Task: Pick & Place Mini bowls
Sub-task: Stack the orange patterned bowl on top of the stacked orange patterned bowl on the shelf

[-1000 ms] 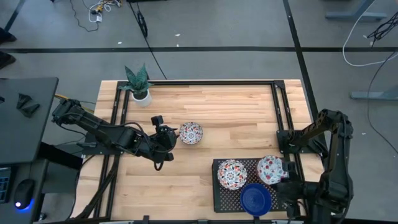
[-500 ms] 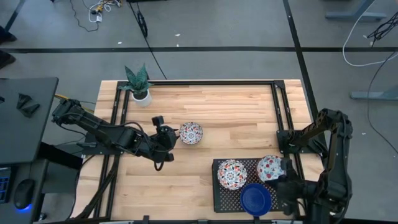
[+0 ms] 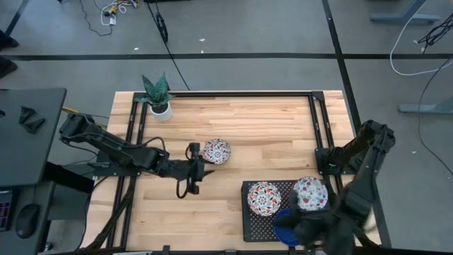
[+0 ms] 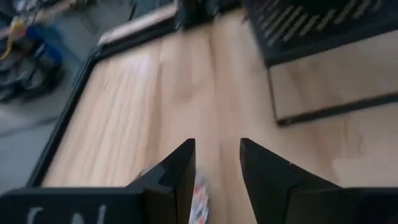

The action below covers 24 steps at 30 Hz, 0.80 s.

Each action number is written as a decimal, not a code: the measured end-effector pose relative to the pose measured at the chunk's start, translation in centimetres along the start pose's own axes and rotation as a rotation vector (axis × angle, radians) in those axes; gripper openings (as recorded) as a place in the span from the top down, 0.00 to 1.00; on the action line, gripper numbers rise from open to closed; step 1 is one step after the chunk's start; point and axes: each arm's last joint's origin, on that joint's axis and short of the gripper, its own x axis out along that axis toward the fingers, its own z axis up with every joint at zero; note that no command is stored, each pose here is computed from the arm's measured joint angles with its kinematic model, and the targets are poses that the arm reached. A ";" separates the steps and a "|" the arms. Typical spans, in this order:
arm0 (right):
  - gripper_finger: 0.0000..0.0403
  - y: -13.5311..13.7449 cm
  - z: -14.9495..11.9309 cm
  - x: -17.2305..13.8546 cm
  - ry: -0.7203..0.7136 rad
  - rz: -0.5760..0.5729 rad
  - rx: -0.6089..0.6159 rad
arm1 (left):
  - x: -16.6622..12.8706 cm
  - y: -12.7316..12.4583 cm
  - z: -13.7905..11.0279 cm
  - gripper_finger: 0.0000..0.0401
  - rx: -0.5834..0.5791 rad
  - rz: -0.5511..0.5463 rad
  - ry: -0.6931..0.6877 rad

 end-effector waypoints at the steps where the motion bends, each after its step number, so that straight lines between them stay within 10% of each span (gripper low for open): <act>1: 1.00 -0.6 0.1 0.8 -0.031 0.035 -0.033 | 0.4 0.0 -0.5 0.67 -0.015 -0.014 -0.042; 5: 1.00 -4.7 -0.5 3.7 -0.239 0.060 -0.075 | 1.1 0.2 -2.2 0.67 -0.072 -0.022 -0.238; 12: 1.00 -14.8 -3.7 6.9 -0.689 -0.389 0.081 | 0.3 0.4 -5.2 0.67 -0.154 -0.035 -0.507; 16: 1.00 -20.1 -6.6 8.2 -0.662 -0.519 0.257 | 0.4 0.4 -7.1 0.67 -0.184 0.069 -0.420; 24: 1.00 -24.9 -11.6 10.2 -0.457 -0.419 0.484 | 2.1 1.2 -9.5 0.67 -0.253 0.118 -0.041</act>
